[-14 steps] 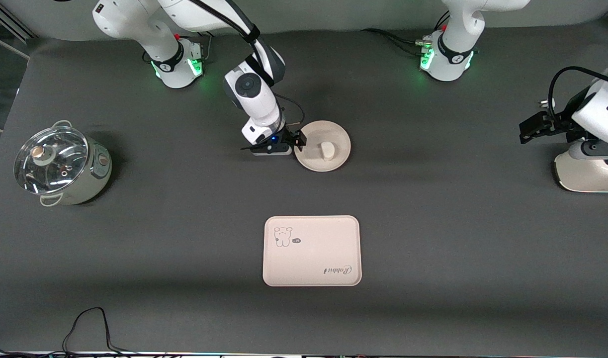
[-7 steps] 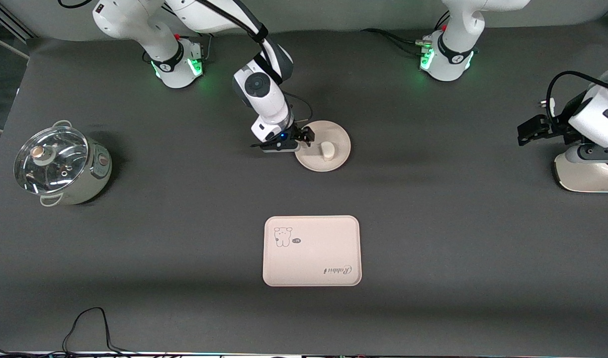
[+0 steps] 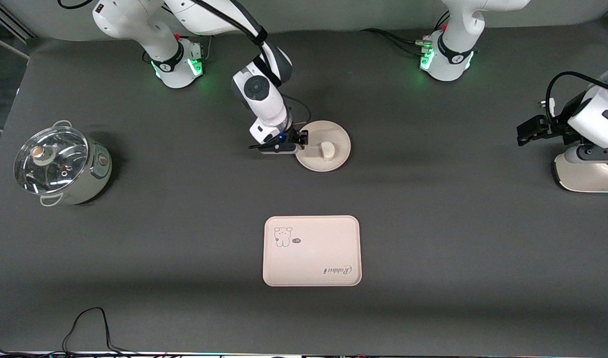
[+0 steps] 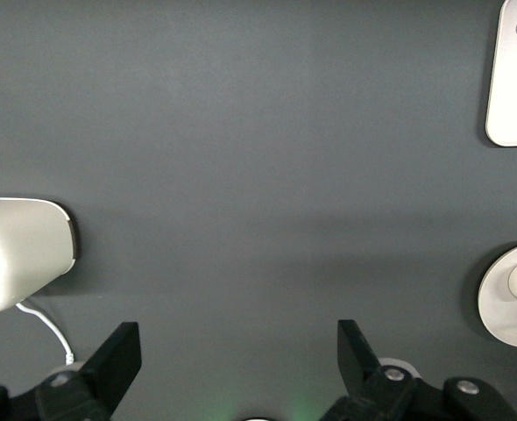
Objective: Place bun in plate and plate on tray
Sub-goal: 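Lower the right gripper to the plate rim and grip it, then lift the plate with the right gripper and carry it over the tray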
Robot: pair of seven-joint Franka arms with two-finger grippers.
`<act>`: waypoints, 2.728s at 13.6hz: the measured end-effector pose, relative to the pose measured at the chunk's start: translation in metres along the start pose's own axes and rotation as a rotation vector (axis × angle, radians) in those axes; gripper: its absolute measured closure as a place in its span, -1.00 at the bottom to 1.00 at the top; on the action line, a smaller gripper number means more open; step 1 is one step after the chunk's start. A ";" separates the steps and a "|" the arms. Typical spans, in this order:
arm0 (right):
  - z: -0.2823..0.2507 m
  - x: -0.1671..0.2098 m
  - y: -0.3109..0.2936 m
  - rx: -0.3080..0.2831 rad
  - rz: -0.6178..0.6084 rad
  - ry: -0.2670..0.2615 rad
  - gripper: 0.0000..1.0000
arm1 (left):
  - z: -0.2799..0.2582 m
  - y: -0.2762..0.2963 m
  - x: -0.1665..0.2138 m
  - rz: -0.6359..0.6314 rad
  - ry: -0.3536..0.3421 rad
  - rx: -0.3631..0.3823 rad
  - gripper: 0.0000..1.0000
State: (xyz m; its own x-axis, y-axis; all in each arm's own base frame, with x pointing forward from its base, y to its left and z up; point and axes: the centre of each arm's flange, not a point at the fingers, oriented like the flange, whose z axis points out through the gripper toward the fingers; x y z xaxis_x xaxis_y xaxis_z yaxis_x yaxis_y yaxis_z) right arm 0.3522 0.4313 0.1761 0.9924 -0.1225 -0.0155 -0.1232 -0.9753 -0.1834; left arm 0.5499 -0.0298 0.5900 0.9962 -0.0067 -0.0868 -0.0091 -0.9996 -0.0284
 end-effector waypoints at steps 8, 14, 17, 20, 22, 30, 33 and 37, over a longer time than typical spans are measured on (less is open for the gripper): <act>-0.004 0.002 -0.005 -0.002 0.006 -0.015 0.75 | 0.001 0.001 0.001 0.001 -0.002 0.000 -1.00; -0.036 0.012 -0.011 0.009 0.012 -0.037 0.92 | 0.007 0.001 0.003 0.001 -0.013 0.002 -1.00; -0.054 0.019 -0.014 0.036 -0.041 -0.019 0.92 | 0.008 0.001 0.004 0.001 -0.014 0.002 -1.00; -0.110 0.035 -0.017 0.095 -0.112 0.010 0.92 | 0.009 0.001 0.005 0.000 -0.018 0.002 -1.00; -0.158 0.045 -0.014 0.134 -0.137 0.013 0.92 | 0.011 0.001 0.006 0.000 -0.020 0.003 -1.00; -0.197 0.169 -0.020 0.197 -0.081 0.000 0.92 | 0.009 -0.017 0.014 -0.029 0.031 0.001 -1.00; -0.182 0.260 -0.026 0.193 -0.046 -0.022 0.92 | 0.016 -0.042 0.023 -0.070 0.051 -0.016 -1.00; -0.158 0.339 -0.012 0.206 -0.015 0.000 0.92 | 0.027 -0.041 0.025 -0.065 0.009 -0.022 -1.00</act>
State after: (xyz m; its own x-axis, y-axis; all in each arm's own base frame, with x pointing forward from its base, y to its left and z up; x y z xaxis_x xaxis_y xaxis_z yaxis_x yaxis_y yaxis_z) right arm 0.6891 0.3721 0.3284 0.9941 -0.1082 -0.0113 -0.1043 -0.9189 -0.3806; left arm 0.5733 0.0113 0.5621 0.9953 0.0583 -0.0768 0.0575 -0.9983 -0.0116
